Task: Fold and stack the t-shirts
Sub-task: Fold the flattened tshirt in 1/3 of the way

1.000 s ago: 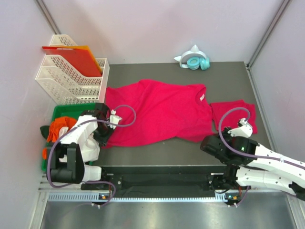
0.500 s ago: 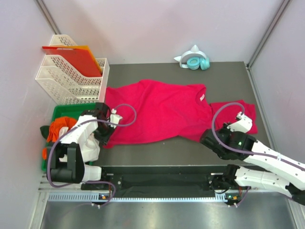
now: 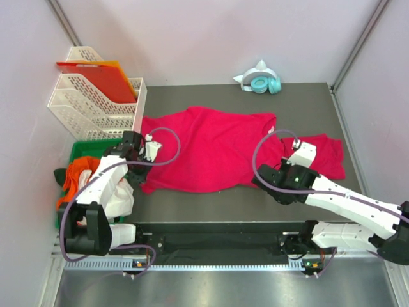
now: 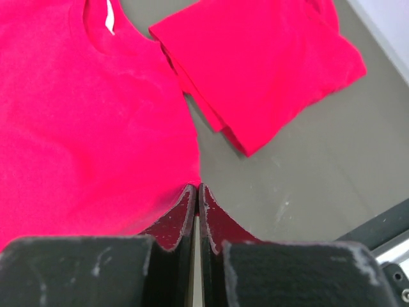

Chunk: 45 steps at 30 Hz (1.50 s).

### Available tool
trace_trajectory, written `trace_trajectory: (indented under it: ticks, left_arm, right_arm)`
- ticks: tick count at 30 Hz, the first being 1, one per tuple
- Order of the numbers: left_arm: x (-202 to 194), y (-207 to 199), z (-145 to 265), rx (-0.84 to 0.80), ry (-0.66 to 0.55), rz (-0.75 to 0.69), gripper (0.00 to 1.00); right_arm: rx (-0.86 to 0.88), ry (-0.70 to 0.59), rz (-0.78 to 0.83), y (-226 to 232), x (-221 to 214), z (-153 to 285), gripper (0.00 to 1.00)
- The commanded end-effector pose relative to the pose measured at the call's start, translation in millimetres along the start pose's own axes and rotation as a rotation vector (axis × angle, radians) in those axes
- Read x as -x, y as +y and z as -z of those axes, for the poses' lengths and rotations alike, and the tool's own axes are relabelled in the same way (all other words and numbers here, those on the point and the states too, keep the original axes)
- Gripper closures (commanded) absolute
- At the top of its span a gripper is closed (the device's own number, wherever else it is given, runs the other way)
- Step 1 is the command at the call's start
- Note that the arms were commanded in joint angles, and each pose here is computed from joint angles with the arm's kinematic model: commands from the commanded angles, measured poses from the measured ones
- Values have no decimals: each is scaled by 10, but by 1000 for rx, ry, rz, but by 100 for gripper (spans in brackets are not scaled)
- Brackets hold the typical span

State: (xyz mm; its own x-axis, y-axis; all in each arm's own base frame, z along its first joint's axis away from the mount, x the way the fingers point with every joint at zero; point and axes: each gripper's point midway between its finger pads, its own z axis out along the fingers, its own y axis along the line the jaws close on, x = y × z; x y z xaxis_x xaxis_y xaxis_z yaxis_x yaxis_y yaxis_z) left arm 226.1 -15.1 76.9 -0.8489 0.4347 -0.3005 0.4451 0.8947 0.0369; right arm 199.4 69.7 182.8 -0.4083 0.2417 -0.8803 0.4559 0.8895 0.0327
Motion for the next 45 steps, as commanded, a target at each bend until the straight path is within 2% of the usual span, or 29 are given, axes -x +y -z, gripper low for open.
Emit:
trace_trajectory:
  ticks: [1,18,33,45]
  left_arm:
    - [370,115,95,49,-132,40,100]
    - [756,410,-249,126,-151,118,100]
    - [1041,902,-302,348,-206,226,100]
    - [1195,980,-498,344,-190,245,100]
  right_arm:
    - [5,-92,12,190,313,-48,100]
    - [-69,-126,112,492,761,-718,100]
    - [-32,-144,148,1124,1193,-1266,100]
    - [-25,-92,196,1389,1071,-1685,100]
